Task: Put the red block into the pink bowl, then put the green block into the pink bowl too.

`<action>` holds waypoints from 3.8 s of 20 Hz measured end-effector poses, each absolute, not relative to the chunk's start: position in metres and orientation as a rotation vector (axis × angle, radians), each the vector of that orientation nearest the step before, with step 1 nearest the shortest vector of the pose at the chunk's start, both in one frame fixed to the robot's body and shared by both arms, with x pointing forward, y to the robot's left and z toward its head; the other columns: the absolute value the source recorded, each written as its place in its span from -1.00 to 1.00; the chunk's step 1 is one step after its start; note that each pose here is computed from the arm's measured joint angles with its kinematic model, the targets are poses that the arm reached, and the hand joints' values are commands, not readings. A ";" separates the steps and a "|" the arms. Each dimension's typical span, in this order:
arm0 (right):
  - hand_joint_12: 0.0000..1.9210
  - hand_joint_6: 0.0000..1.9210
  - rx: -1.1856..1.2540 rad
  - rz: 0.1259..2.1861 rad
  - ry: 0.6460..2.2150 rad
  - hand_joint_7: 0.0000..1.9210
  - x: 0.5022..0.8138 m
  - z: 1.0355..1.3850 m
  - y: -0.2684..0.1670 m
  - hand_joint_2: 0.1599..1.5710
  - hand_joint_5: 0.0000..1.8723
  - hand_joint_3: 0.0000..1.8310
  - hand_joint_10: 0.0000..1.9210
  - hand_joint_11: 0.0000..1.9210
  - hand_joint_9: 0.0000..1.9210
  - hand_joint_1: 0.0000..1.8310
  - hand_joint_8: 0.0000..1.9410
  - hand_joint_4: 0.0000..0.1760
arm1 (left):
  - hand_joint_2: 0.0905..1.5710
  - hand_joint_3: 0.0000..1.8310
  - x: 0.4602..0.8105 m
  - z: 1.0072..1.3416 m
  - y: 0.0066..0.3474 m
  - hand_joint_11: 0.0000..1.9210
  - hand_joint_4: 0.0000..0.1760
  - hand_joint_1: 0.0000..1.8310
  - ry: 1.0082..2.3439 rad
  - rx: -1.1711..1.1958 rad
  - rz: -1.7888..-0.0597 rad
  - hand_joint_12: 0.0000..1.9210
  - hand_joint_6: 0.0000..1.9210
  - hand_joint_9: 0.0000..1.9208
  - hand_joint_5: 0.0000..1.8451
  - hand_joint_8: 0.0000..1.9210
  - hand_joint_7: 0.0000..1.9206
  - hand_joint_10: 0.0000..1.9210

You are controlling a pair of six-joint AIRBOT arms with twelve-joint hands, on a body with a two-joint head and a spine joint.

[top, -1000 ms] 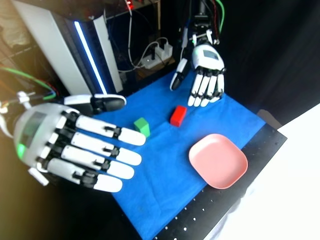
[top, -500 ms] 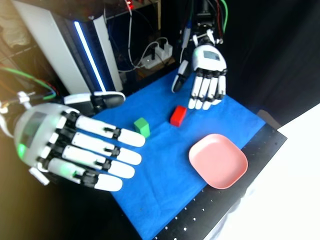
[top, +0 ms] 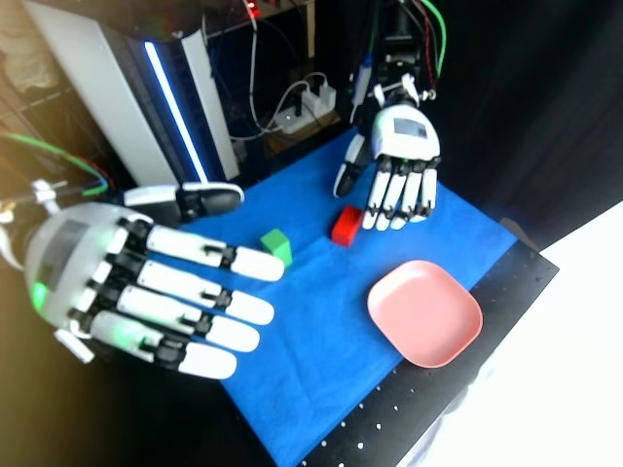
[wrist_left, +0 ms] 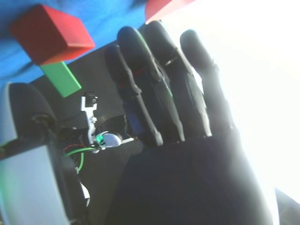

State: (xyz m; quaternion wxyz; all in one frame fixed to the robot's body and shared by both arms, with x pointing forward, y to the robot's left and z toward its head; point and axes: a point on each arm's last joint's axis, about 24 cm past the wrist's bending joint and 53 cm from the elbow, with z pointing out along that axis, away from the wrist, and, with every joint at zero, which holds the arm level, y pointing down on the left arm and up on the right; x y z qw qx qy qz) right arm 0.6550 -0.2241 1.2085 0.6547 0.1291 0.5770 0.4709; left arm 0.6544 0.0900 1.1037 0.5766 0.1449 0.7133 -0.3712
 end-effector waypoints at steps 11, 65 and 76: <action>-0.36 -1.00 0.289 1.068 1.309 -0.38 0.655 1.209 -0.224 -0.05 -0.72 -1.00 -0.99 -1.00 -0.55 -0.47 -0.99 -0.79 | 0.04 -1.00 0.656 1.094 0.077 -1.00 -1.00 0.03 1.697 0.368 -0.867 0.95 -0.33 -0.47 -0.02 -0.81 0.15 0.23; -0.36 -1.00 0.303 1.082 1.312 -0.45 0.655 1.206 -0.222 0.05 -0.71 -1.00 -1.00 -1.00 -0.60 -0.56 -1.00 -0.34 | 0.34 -1.00 0.724 1.218 0.148 0.01 -1.00 0.23 1.430 0.220 -0.724 0.44 -0.11 0.52 0.14 -0.84 0.53 -0.45; -0.27 -1.00 0.305 1.090 1.321 -0.41 0.655 1.203 -0.218 0.00 -0.74 -1.00 -0.99 -1.00 -0.58 -0.60 -0.99 -0.62 | 0.27 -1.00 0.748 1.245 0.135 -0.32 0.24 0.19 1.376 0.224 -0.690 0.91 -0.30 0.02 0.26 -0.94 0.44 0.15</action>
